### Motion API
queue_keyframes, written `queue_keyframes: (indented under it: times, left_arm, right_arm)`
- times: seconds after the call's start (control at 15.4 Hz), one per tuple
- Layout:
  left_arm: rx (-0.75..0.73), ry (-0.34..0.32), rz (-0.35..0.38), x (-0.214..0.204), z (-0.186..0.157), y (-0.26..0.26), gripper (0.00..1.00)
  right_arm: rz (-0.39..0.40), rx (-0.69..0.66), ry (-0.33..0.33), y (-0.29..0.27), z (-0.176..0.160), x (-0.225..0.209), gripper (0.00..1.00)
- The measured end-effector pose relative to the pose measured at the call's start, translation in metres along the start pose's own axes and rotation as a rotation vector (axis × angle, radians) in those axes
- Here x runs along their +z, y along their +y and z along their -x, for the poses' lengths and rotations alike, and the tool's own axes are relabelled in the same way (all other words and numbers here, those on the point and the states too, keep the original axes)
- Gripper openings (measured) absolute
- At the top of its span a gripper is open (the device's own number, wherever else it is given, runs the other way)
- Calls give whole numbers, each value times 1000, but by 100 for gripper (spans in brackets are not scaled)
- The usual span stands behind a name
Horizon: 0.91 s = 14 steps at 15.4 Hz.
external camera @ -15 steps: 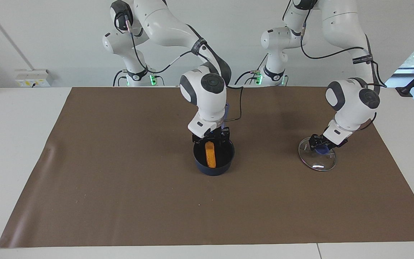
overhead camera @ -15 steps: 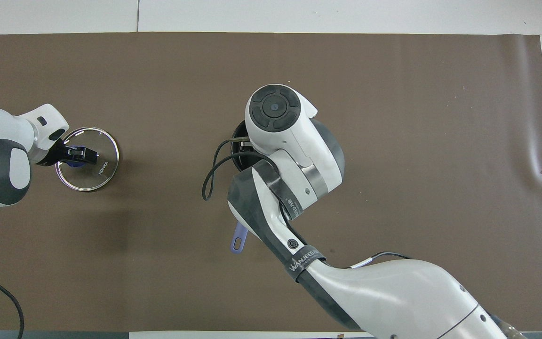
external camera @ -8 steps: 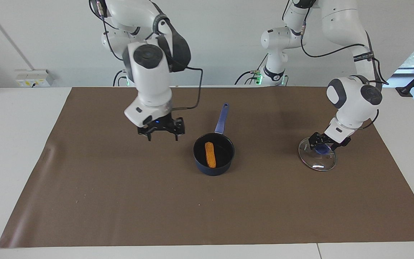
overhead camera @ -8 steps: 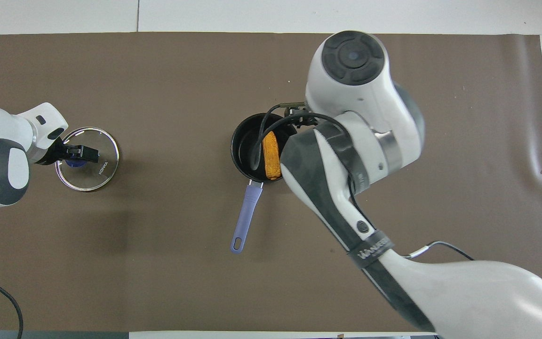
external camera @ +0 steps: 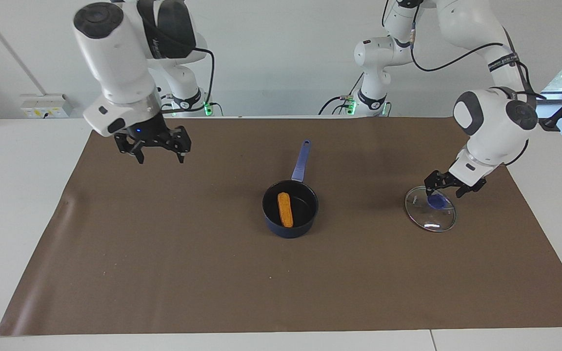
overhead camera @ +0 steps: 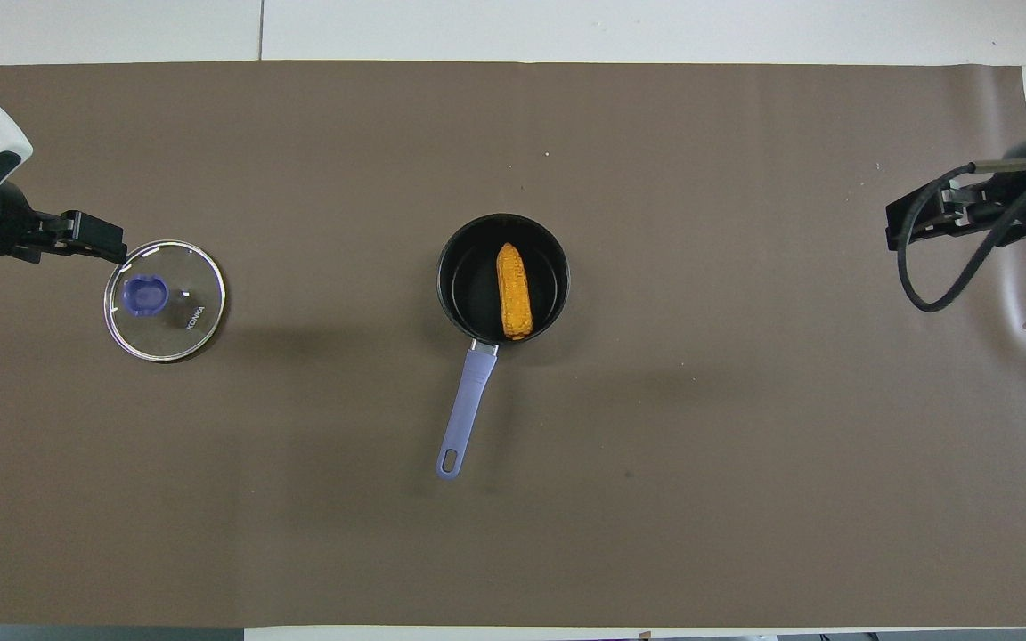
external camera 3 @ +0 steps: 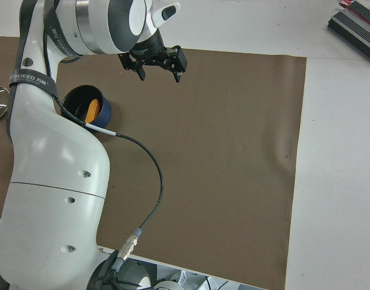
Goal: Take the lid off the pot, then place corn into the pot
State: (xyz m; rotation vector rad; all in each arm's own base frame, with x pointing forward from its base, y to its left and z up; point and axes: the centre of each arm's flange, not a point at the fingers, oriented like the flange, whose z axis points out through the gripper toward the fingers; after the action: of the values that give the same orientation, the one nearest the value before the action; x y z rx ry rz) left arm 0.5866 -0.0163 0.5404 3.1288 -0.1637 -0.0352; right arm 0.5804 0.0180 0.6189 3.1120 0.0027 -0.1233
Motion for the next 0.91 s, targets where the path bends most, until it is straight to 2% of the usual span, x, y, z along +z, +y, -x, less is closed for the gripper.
queue_keyframes:
  times: [0.13, 0.33, 0.52, 0.72, 0.91]
  left_arm:
    - [-20, -9, -3, -31, 21, 7, 100]
    - [-45, -24, -5, -56, 45, 9, 100]
    - [-47, -53, -4, -51, 53, 11, 100]
    - [-33, -78, -4, -39, 56, 19, 100]
    - [-14, -98, -5, -63, 56, 32, 100]
  right_arm:
    - [-3, 6, -42, 14, 8, 3, 100]
    - [-9, 7, -64, 20, 23, 10, 100]
    - [-12, 7, -27, 21, 27, 6, 100]
    - [-13, 8, -33, 22, 28, 10, 100]
    - [-15, 12, -46, 25, 34, 14, 100]
